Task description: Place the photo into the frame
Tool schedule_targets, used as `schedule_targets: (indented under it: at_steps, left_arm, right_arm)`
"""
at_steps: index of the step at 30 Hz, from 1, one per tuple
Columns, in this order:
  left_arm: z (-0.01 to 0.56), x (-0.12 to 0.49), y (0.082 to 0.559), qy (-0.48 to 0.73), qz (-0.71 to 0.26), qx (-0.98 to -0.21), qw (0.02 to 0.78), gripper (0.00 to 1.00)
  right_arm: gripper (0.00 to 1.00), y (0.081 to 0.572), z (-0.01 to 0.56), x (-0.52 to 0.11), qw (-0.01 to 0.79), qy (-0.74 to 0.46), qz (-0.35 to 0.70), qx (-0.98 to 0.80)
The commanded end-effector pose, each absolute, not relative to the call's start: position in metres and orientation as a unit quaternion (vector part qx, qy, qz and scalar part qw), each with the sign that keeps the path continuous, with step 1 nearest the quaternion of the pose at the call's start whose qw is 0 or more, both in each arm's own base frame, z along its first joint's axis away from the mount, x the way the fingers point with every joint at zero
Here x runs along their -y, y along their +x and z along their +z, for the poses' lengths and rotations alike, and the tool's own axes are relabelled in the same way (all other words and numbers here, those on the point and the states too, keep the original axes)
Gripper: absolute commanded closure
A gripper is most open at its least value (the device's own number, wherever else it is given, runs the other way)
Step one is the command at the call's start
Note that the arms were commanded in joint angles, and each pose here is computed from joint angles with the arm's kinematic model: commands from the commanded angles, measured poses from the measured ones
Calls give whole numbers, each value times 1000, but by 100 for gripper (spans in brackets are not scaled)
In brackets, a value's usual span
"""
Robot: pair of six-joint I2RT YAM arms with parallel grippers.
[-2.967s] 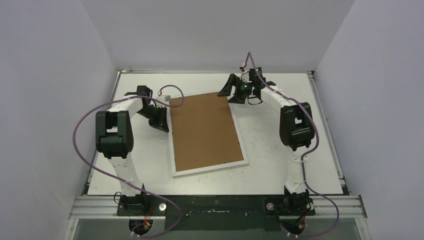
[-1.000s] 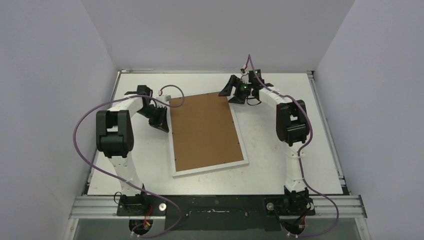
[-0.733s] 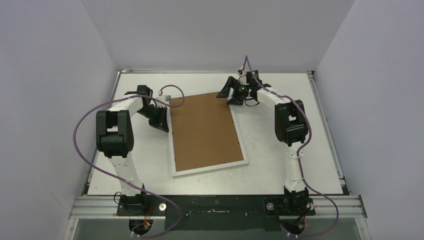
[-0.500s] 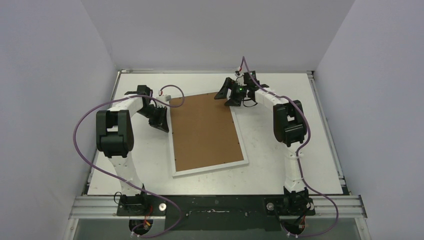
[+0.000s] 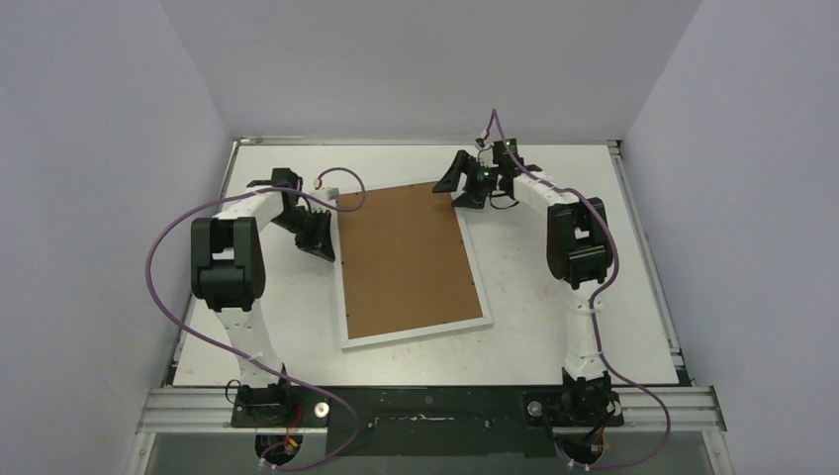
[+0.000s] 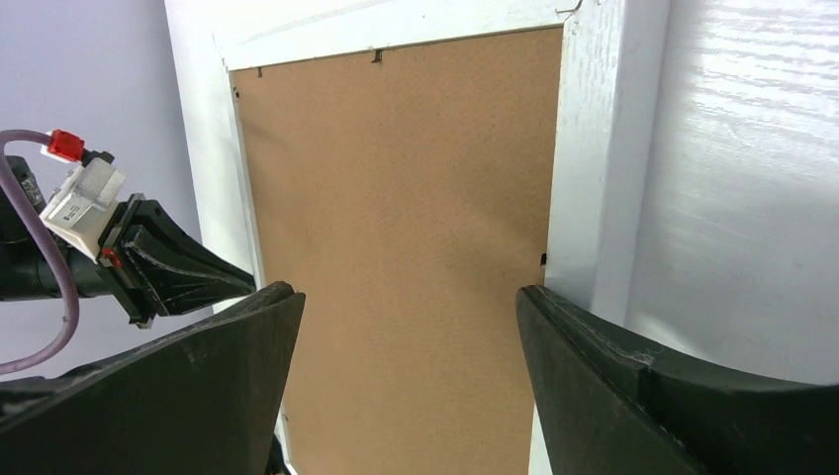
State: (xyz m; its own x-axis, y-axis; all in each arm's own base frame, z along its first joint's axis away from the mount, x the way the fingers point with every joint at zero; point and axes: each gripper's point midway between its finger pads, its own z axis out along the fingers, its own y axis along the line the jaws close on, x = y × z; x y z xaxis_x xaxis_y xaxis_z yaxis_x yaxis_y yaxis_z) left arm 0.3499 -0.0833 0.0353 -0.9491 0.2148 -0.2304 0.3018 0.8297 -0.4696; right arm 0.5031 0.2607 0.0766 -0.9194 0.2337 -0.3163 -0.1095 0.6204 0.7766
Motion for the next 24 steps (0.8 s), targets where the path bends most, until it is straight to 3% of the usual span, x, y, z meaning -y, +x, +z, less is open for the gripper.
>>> schedule_targets:
  at_steps: [1, 24]
  left_arm:
    - [32, 86, 363, 155, -259, -948, 103, 99]
    - [30, 85, 361, 157, -260, -948, 100, 99]
  right_arm:
    - [18, 515, 111, -252, 237, 28, 434, -869]
    - [19, 530, 113, -252, 246, 45, 444, -860]
